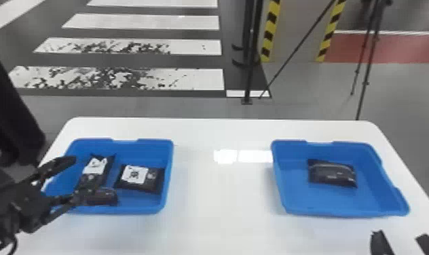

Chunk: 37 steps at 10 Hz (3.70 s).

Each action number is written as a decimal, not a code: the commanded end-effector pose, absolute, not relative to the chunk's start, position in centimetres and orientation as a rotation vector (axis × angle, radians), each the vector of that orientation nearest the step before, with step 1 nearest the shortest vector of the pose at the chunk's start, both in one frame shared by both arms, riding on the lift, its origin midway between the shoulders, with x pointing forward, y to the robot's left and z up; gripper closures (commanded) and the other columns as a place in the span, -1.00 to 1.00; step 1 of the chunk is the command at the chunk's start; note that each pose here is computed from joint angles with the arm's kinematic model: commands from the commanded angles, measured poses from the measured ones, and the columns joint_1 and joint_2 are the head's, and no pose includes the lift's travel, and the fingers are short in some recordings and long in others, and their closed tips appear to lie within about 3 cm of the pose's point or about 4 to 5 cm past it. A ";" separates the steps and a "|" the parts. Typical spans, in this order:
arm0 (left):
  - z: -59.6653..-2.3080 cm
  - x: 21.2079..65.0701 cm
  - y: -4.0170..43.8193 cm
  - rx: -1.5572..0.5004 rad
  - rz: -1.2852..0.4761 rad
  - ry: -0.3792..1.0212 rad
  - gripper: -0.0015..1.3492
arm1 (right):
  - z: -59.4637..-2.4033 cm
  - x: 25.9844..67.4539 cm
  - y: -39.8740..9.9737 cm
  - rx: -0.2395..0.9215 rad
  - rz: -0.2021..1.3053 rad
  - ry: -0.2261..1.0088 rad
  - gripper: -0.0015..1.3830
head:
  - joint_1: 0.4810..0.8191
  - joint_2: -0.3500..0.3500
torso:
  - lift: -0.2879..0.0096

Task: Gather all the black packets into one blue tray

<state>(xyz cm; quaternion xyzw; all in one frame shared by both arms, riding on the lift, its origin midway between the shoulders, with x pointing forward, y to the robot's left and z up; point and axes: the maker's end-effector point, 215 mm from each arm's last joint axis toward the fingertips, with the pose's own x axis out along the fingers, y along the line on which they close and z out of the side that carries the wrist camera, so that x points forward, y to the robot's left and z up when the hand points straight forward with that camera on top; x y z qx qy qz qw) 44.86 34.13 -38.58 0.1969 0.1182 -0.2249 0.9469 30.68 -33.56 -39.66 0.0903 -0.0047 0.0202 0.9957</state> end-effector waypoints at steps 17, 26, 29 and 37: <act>-38.0 33.9 27.3 -0.108 -0.454 0.067 -0.79 | -44.0 47.1 -30.8 0.111 0.234 0.281 -0.70 | 0.27 -0.08 | 0.20; -38.3 34.4 26.3 -0.137 -0.474 0.077 -0.79 | -51.2 51.9 -37.1 0.115 0.143 0.500 -0.70 | 0.27 -0.35 | 0.20; -38.2 34.8 25.5 -0.145 -0.489 0.074 -0.79 | -52.2 53.2 -37.2 0.133 0.158 0.529 0.35 | 0.27 -0.41 | 0.20; -37.7 36.0 22.9 -0.266 -0.571 0.070 -0.79 | -40.7 48.9 -35.9 0.004 0.182 0.283 0.85 | 0.27 -0.51 | 0.20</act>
